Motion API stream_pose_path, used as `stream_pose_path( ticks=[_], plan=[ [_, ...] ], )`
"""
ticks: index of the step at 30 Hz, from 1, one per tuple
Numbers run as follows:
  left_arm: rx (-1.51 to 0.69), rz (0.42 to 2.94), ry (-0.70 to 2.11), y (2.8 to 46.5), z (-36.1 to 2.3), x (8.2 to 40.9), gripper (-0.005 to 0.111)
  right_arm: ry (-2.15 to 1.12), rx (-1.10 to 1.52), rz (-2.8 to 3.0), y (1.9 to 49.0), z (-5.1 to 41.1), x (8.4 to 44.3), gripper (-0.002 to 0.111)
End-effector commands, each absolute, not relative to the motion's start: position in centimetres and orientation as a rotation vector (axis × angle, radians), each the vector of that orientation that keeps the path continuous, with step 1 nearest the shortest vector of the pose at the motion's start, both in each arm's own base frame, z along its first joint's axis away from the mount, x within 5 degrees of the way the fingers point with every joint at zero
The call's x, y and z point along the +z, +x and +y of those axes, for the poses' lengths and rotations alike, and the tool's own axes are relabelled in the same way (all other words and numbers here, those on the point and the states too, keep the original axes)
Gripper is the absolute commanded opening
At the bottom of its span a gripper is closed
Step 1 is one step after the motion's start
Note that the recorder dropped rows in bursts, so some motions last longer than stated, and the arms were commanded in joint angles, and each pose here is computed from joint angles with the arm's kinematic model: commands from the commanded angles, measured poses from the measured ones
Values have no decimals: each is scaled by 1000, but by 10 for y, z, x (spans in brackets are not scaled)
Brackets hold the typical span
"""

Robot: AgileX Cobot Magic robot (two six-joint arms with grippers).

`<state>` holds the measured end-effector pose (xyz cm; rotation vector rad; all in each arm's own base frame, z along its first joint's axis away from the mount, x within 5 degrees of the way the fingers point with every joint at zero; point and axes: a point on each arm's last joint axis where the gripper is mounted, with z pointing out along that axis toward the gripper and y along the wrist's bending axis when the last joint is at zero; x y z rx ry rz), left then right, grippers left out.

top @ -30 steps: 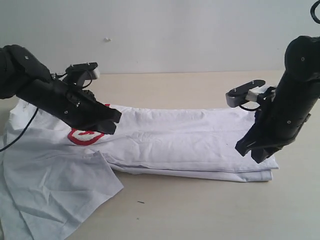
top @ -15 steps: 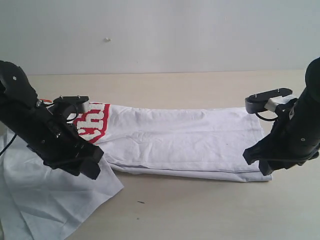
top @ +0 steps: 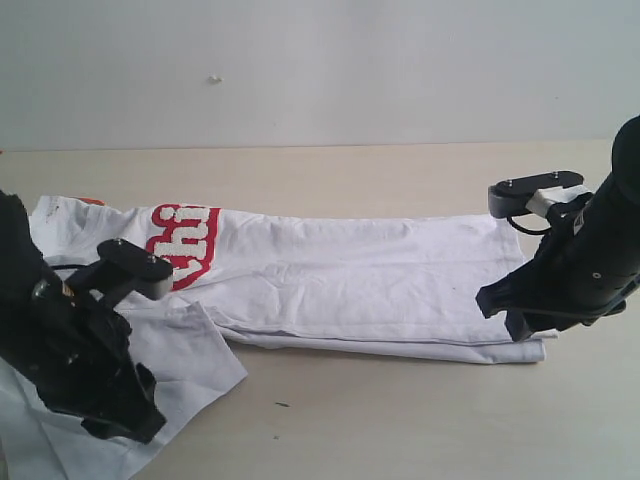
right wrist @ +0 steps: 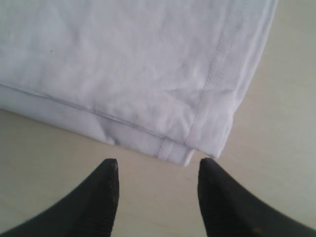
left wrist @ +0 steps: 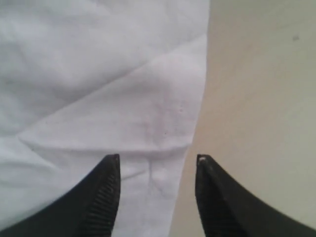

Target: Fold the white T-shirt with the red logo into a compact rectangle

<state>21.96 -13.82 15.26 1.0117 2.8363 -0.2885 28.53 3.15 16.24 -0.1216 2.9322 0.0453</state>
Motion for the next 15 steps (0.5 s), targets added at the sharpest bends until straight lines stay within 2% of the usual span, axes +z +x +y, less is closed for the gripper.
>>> stream_pose_path(
  ticks=[1,15],
  plan=[
    [-195,2720,1192,204,-144,141,47,-128,62,2921,285,33,164,49],
    [-187,2676,1217,203,-146,138,47,-128,69,2920,285,33,164,49]
  ],
)
